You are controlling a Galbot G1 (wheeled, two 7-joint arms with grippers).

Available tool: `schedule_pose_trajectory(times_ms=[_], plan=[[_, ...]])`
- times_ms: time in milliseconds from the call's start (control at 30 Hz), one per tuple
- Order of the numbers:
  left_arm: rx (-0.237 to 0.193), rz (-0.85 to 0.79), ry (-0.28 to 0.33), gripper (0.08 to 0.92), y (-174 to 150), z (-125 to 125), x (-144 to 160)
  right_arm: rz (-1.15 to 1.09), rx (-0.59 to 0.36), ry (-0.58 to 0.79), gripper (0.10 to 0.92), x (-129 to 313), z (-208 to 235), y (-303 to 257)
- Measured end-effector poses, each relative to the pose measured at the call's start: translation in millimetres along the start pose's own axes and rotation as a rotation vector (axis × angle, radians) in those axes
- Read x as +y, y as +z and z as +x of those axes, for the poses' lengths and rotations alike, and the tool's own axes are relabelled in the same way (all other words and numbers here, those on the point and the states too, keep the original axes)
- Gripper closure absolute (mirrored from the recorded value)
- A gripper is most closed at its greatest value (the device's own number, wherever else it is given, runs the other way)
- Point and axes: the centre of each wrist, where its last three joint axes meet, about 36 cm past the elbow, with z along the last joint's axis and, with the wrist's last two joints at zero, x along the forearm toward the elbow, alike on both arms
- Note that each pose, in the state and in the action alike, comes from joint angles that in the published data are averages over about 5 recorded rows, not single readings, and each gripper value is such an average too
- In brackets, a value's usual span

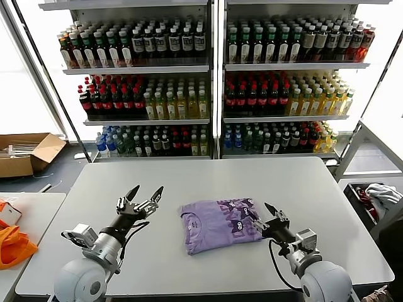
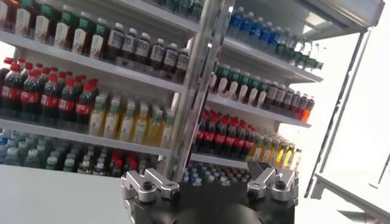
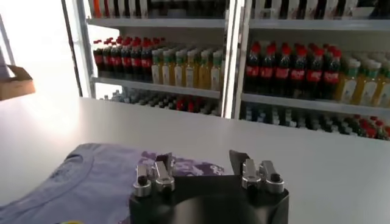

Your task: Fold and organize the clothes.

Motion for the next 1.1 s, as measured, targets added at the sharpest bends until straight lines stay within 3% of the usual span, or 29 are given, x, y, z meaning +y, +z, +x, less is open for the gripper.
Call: schedule_pose_trajectory(times_ms=[233,633,767,1100], plan=[[-0.005,-0.002,-0.006,0.177,-0.8,7.3,-3.4,-0.085,0.014,-0.019,0.213,33.0,-44.3,11.1],[-0.005,0.007,-0.024,0.177,4.1,13.8,-3.5,-0.166,0.088,0.012,0.199,52.8,-63.1,34.5],[-0.004,0.008,-0.026,0.176,5.5,12.8,-3.3,-0.163,0.032,0.01,0.2,52.8,-52.9,17.1],[-0.007,0.003,-0.037,0.177,4.7,21.8,1.6,-0.105,-0.211,0.075,0.2,23.6,5.3,-23.8]])
